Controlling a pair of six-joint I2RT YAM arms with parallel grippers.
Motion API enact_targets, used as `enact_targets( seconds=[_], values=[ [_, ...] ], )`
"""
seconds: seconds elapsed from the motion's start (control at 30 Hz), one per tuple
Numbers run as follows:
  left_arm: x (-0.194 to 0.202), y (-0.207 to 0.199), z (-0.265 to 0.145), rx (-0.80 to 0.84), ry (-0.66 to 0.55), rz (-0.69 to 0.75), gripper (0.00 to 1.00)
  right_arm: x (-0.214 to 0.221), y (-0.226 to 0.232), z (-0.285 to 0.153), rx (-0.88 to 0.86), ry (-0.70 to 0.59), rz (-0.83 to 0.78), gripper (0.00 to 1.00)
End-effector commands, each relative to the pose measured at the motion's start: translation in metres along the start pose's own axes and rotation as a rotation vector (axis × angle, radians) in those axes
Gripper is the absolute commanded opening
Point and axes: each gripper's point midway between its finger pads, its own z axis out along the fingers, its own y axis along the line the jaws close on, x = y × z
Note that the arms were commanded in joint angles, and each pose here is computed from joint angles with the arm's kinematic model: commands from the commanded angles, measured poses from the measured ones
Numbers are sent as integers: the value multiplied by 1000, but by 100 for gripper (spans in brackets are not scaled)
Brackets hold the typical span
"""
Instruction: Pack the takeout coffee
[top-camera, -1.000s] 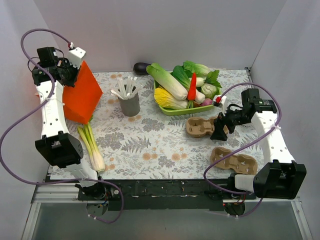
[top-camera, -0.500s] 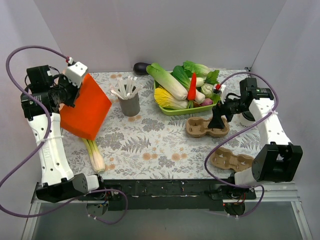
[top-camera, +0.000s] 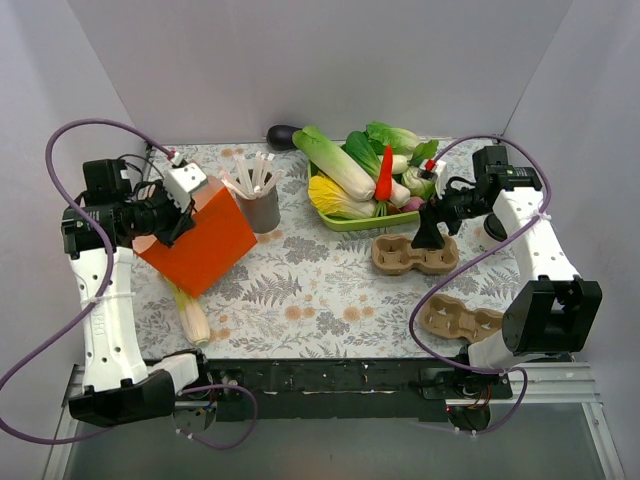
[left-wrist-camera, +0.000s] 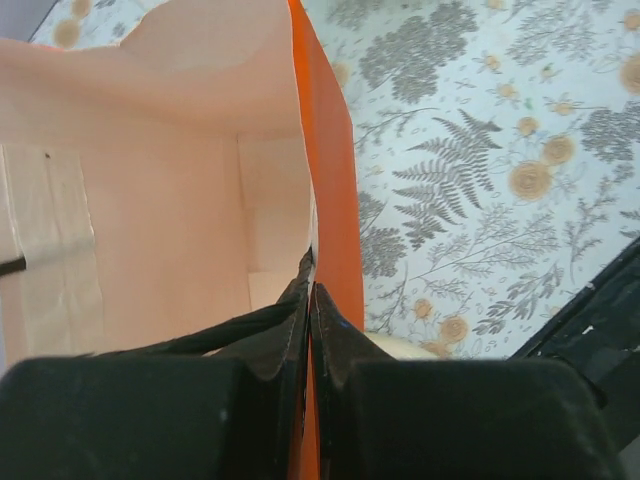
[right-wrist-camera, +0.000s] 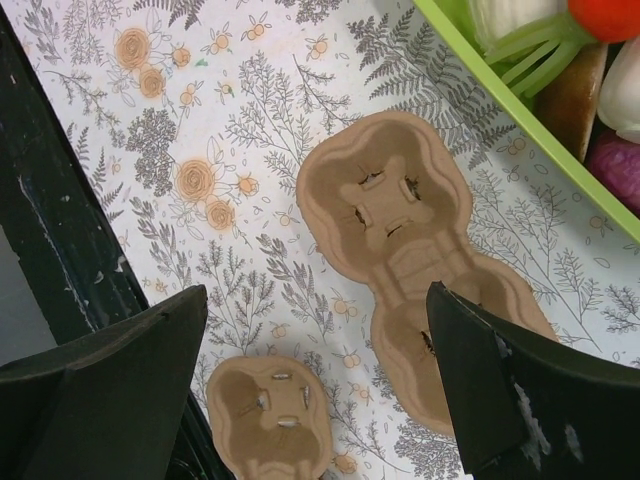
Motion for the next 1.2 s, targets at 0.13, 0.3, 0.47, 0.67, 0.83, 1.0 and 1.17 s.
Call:
enact_targets(
  seconds=[0.13,0.3,0.47,0.67,0.83,1.0,1.17],
  values=[
    [-5,-47,20,225,-94,65,0,-17,-1,-11,35,-28,-77,98],
    [-7,-71,34,306,-133,102,3,-16,2,-13,40,-27,-92,98],
    [-22,-94,59,366,-185,141,11,-17,3,-16,51,-27,-100,98],
    [-43,-117,87,422,-178,171,10,-17,4,-17,57,-26,-98,98],
    [-58,-135,99,451,-199,232,8,-15,5,-19,70,-24,-106,98],
    [-71,-142,100,477,-227,243,5,-7,8,-17,69,-16,-101,98],
    [-77,-151,107,510,-243,251,4,-1,8,-14,68,-12,-87,98]
  ],
)
